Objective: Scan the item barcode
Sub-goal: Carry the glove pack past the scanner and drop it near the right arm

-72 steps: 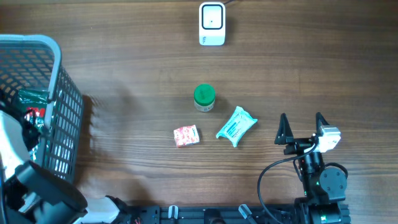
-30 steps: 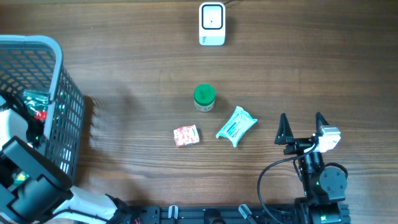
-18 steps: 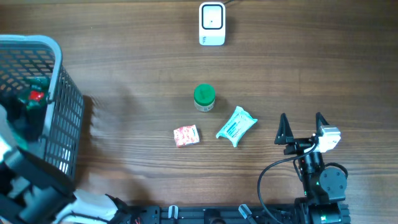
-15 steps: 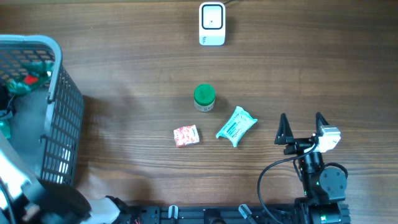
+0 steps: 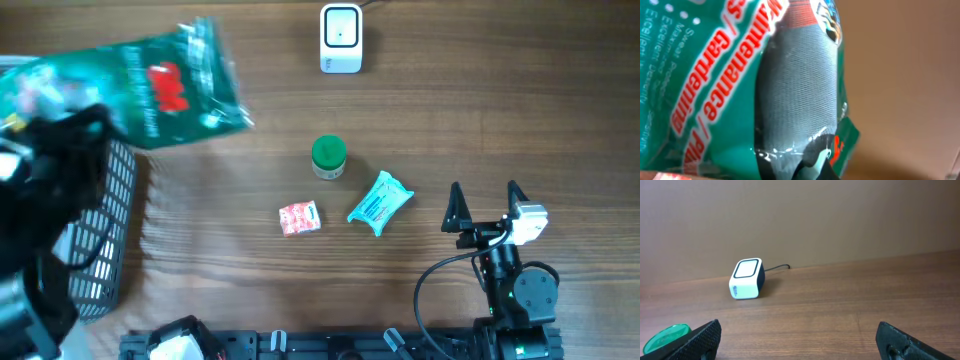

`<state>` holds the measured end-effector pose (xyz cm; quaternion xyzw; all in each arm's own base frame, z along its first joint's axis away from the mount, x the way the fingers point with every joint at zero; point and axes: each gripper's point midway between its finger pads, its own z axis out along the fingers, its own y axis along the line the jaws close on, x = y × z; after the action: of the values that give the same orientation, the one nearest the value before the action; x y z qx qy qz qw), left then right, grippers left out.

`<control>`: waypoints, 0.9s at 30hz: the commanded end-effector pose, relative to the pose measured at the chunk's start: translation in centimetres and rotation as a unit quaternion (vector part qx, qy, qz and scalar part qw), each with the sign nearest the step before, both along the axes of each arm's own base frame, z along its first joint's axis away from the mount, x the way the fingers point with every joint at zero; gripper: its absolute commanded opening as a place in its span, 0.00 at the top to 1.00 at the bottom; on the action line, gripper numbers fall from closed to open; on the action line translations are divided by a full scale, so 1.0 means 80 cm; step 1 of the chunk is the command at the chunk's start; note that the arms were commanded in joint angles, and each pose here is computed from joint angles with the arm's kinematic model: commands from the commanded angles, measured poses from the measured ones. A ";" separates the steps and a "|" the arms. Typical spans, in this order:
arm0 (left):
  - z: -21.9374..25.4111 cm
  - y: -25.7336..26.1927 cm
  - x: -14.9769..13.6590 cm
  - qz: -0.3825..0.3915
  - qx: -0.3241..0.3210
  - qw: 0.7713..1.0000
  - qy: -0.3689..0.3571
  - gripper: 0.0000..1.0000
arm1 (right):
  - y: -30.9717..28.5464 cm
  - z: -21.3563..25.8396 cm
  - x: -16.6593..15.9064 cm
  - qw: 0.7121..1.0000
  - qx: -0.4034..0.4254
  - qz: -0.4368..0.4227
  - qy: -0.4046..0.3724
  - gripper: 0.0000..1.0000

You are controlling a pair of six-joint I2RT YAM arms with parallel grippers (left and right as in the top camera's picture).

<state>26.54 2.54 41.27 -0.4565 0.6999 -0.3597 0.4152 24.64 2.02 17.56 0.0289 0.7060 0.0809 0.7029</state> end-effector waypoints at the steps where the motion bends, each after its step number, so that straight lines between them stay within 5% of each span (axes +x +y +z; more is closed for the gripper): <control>1: -0.027 -0.062 0.035 -0.109 0.048 0.992 0.035 0.96 | 0.001 0.001 0.000 1.000 0.002 0.002 -0.002 0.00; 7: -0.142 -0.209 0.100 -0.287 0.145 0.937 0.139 0.96 | 0.001 0.001 0.000 1.000 0.002 0.002 -0.002 0.00; 9: -0.205 -0.301 0.114 -0.382 0.186 0.892 0.155 0.96 | 0.001 0.001 0.000 1.000 0.002 0.002 -0.002 0.00; 13: -0.286 -0.385 0.128 -0.433 0.240 0.854 0.163 0.96 | 0.001 0.001 0.000 1.000 0.002 0.002 -0.002 0.00; 18: -0.375 -0.491 0.109 -0.543 0.334 0.764 0.099 0.96 | 0.001 0.001 0.000 1.000 0.002 0.002 -0.002 0.00; 24: -0.422 -0.551 0.083 -0.572 0.349 0.738 0.076 0.96 | 0.001 0.001 0.000 1.000 0.002 0.002 -0.002 0.00; 27: -0.420 -0.551 0.086 -0.568 0.350 0.741 0.073 0.88 | 0.001 0.001 0.000 1.000 0.002 0.002 -0.002 0.00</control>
<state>32.81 -41.54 7.72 0.1746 0.9358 -0.2319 0.2001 24.64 2.02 17.56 0.0288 0.7060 0.0807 0.7030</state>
